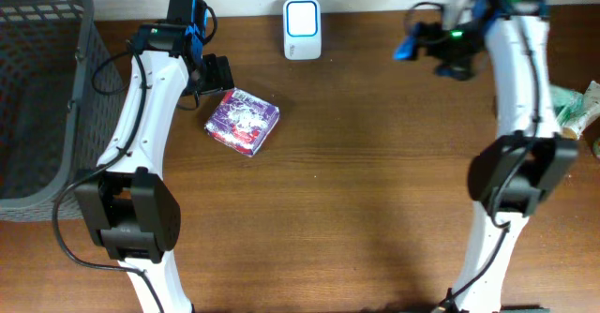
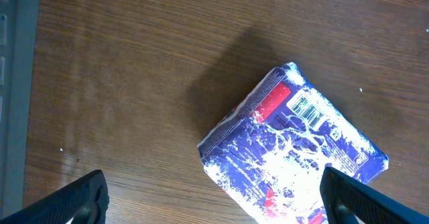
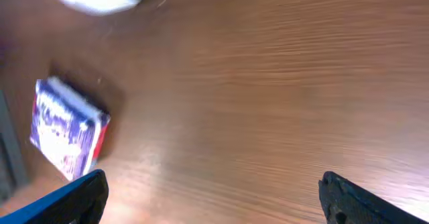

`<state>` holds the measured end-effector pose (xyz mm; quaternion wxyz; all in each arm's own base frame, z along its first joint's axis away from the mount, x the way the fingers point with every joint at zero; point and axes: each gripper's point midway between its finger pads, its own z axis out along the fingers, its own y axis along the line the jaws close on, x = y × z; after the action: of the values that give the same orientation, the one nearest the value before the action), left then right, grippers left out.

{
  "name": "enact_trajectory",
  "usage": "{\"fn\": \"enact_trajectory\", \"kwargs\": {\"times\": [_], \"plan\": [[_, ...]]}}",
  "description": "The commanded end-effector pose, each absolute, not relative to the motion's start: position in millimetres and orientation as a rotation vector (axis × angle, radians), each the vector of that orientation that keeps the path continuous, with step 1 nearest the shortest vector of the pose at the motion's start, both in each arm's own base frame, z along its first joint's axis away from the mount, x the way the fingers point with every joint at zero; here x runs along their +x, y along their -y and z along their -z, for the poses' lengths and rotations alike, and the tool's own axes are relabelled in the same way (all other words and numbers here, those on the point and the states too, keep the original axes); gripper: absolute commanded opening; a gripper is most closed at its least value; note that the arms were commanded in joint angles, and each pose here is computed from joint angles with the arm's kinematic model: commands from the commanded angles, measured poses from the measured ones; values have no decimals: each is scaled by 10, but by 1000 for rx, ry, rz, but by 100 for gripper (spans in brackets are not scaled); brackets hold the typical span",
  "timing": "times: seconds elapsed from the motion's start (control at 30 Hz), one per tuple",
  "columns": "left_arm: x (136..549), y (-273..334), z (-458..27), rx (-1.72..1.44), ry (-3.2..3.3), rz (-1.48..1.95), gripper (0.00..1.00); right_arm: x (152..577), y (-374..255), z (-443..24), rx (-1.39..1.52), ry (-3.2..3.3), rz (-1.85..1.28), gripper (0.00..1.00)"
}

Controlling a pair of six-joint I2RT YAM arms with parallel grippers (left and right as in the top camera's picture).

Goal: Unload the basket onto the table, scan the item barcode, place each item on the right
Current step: 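Carry the Dettol box to the right edge and drop it, then push the purple package toward the table centre with the left gripper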

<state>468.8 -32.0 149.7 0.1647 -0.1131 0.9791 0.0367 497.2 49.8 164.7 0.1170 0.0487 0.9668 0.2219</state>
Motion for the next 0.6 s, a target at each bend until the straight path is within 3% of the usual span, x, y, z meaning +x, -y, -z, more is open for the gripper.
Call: {"fn": "enact_trajectory", "kwargs": {"times": [0.0,0.27,0.43,0.5,0.57], "plan": [[4691,286,-1605,-327,-2764,-110,99,4890,-915,-1585,-30,-2871,-561,99],[4709,305,-1610,-339,-2757,-91,99,4845,-1247,-1555,-150,-2877,-478,99],[4714,608,-1592,-314,-2784,148,99,4846,-1247,-1556,-150,-2877,-478,99],[4703,849,-1514,-3,-2815,255,95,4846,-1247,-1556,-150,-2877,-479,98],[4689,918,-1396,135,-2836,237,99,4846,-1247,-1556,-150,-2877,-479,99]]}}
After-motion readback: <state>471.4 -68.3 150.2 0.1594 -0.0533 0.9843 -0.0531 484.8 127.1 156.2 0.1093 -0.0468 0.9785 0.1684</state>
